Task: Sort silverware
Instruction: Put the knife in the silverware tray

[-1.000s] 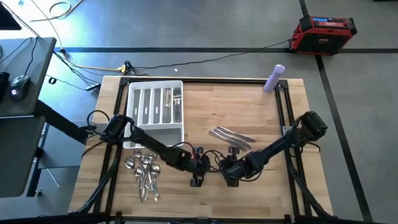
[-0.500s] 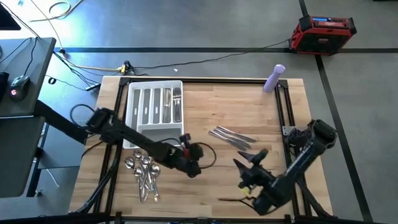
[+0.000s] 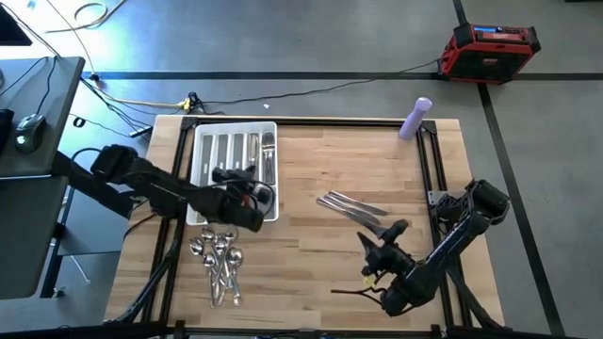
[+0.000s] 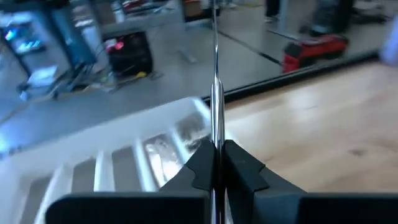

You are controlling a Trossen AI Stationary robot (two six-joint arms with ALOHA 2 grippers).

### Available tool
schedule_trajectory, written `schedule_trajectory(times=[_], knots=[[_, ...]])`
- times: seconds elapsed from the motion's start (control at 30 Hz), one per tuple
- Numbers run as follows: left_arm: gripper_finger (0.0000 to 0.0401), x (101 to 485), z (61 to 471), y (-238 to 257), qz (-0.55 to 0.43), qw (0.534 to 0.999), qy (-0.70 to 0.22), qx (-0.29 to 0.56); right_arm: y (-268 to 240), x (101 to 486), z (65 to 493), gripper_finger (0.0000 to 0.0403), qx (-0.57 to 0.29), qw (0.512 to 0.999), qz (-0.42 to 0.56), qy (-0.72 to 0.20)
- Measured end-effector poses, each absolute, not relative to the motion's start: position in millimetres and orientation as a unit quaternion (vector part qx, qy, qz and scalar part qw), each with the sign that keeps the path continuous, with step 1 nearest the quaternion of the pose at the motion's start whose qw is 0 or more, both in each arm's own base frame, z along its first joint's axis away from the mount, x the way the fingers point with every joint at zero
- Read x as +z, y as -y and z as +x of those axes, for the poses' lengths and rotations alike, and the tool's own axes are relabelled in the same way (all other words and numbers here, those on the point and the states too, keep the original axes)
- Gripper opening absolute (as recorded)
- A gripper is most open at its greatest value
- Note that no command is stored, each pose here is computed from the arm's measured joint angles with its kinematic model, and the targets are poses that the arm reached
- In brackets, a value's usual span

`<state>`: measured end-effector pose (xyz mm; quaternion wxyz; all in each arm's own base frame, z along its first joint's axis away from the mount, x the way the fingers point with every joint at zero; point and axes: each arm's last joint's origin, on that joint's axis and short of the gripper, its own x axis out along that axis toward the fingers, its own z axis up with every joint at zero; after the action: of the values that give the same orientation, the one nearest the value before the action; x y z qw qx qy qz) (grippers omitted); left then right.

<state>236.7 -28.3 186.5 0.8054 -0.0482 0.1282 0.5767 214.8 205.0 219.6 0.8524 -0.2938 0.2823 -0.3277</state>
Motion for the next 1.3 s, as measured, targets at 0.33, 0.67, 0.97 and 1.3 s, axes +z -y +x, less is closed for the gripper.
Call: schedule_trajectory(times=[0.33,0.67,0.97,1.3], knots=[[0.0,127.6,229.0,-10.8,-0.14,0.793,-0.107,0.583,-205.1,219.0,216.5,0.0149,-0.329,0.855,-0.285,-0.281],[0.0014,112.6,232.2,-19.5,-0.189,0.79,-0.127,0.569,-205.5,218.4,216.2,0.0149,-0.327,0.853,-0.282,-0.291],[0.0082,105.0,231.3,-18.9,-0.216,0.779,-0.127,0.574,-206.2,218.0,216.8,0.0149,-0.325,0.854,-0.282,-0.294],[0.0119,127.3,230.3,-14.9,-0.192,0.806,-0.131,0.544,-205.8,213.8,217.0,0.0149,-0.325,0.854,-0.268,-0.306]])
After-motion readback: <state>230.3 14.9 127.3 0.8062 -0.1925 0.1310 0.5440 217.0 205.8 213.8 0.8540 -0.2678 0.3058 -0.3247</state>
